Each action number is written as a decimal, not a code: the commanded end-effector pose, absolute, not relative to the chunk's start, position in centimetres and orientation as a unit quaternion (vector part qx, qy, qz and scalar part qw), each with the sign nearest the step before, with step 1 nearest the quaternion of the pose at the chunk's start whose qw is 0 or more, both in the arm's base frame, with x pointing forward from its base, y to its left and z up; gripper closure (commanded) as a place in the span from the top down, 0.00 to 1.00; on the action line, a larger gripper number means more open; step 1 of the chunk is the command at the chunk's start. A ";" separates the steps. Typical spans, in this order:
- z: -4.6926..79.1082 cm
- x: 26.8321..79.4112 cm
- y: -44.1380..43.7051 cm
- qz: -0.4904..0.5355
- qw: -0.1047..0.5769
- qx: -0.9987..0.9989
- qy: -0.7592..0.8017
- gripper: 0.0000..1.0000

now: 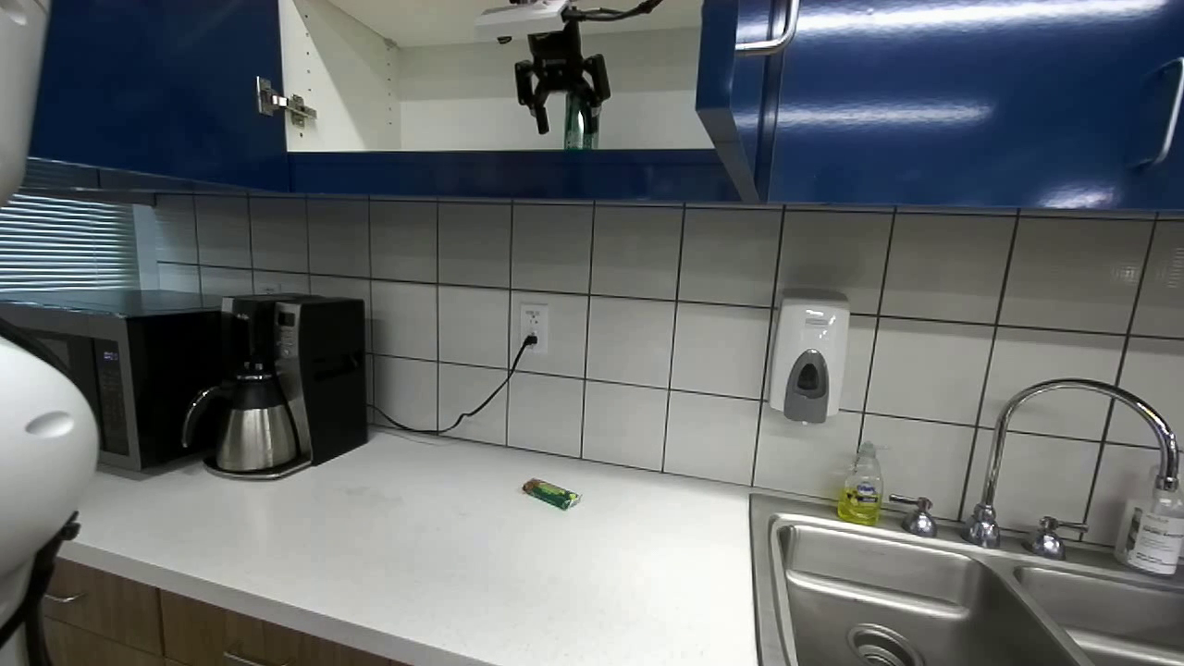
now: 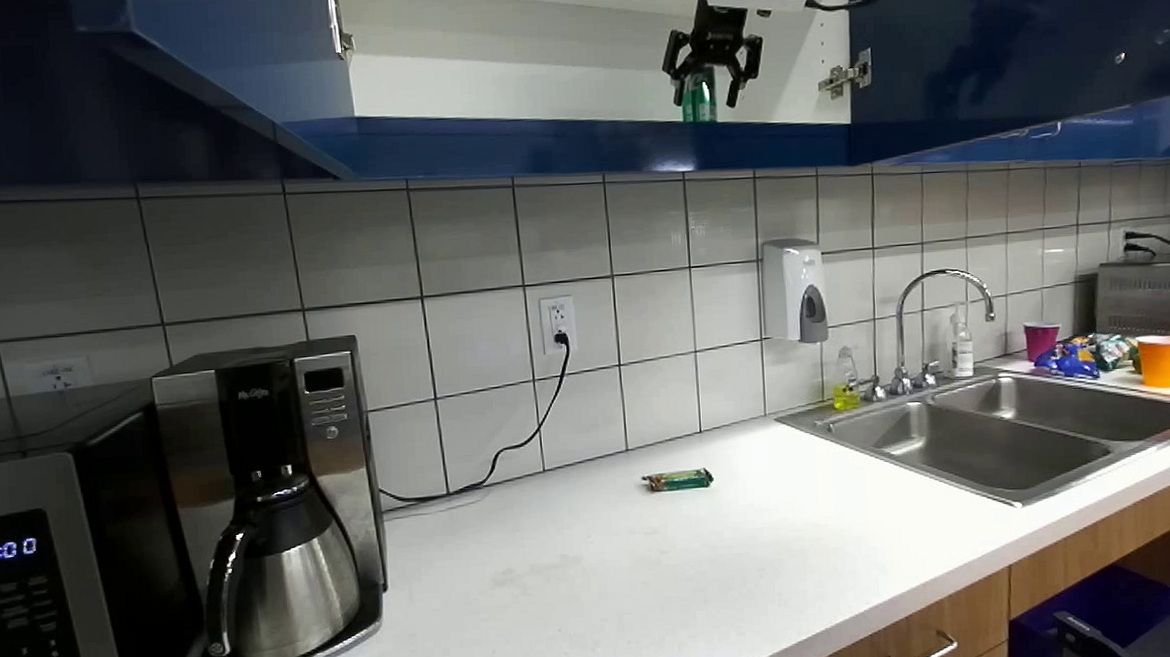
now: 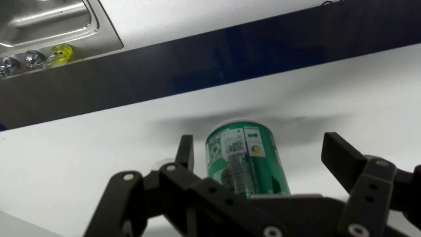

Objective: Remove the can from the cupboard

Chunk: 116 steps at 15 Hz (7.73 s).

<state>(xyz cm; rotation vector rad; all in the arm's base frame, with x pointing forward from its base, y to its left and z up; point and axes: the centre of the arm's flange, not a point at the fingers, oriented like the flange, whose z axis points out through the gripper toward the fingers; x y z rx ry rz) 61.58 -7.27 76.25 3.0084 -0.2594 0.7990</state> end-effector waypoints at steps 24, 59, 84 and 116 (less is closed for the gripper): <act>77.5 65.2 -7.1 0.296 0.021 0.951 -0.081 0.58; 82.0 58.6 -2.4 0.307 0.002 0.950 -0.054 0.38; 70.1 45.0 2.1 0.165 -0.079 0.983 -0.009 0.38; 45.0 49.0 1.7 0.050 -0.101 0.993 -0.024 0.38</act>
